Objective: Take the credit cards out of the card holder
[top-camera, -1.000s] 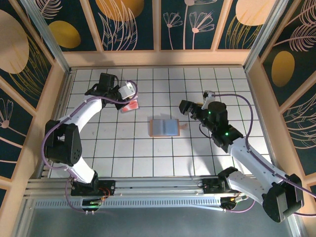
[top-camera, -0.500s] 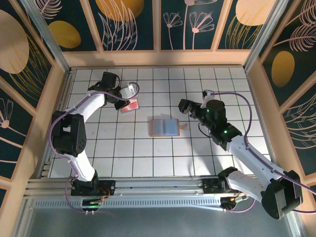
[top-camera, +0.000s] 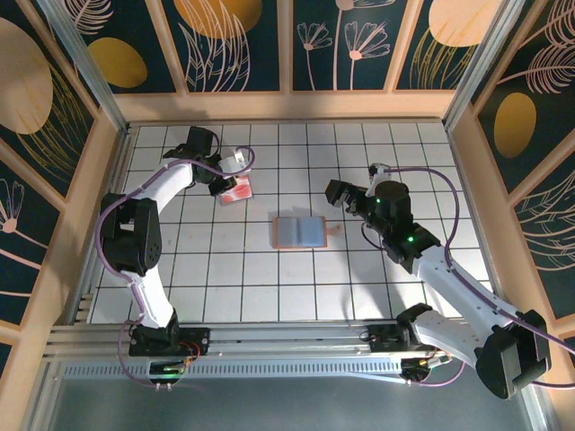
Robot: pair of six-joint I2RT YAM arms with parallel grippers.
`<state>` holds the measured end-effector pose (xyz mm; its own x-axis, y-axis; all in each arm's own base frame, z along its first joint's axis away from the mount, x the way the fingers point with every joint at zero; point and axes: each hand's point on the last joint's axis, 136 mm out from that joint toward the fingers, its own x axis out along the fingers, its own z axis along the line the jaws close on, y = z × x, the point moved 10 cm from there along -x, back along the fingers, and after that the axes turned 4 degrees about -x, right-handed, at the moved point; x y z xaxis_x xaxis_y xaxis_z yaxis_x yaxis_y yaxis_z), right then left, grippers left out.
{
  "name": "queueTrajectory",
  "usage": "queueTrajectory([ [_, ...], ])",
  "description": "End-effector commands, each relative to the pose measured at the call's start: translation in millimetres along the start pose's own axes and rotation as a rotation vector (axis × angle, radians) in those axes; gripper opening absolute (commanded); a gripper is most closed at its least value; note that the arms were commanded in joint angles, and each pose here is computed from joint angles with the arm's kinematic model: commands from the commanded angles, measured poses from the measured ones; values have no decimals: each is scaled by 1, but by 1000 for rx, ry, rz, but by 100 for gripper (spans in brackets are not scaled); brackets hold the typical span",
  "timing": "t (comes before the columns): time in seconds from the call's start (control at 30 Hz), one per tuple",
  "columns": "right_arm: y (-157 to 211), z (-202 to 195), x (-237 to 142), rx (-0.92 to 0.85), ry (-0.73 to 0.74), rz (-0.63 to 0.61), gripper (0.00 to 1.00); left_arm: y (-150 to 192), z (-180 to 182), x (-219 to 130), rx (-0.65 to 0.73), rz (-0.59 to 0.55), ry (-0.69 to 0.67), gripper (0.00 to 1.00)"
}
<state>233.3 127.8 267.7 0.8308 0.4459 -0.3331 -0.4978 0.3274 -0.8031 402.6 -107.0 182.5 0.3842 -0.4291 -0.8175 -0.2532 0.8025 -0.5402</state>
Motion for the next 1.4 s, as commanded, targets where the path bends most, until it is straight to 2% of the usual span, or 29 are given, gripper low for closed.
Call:
queueTrajectory([
  [0.0, -10, 5, -1, 8, 9, -33, 99, 2, 0, -2, 29, -8, 31, 0],
  [0.17, -9, 5, 0, 10, 7, -29, 99, 1, 0, -7, 49, -36, 22, 0],
  [0.57, -9, 4, -1, 12, 11, -27, 99, 8, 0, 7, 35, 8, 77, 0],
  [0.87, -7, 4, 0, 17, 7, -25, 99, 9, 5, 16, -6, 22, 79, 0],
  [1.37, -5, 3, 1, 29, -1, -23, 99, 11, -2, 24, -92, 28, 171, 0],
])
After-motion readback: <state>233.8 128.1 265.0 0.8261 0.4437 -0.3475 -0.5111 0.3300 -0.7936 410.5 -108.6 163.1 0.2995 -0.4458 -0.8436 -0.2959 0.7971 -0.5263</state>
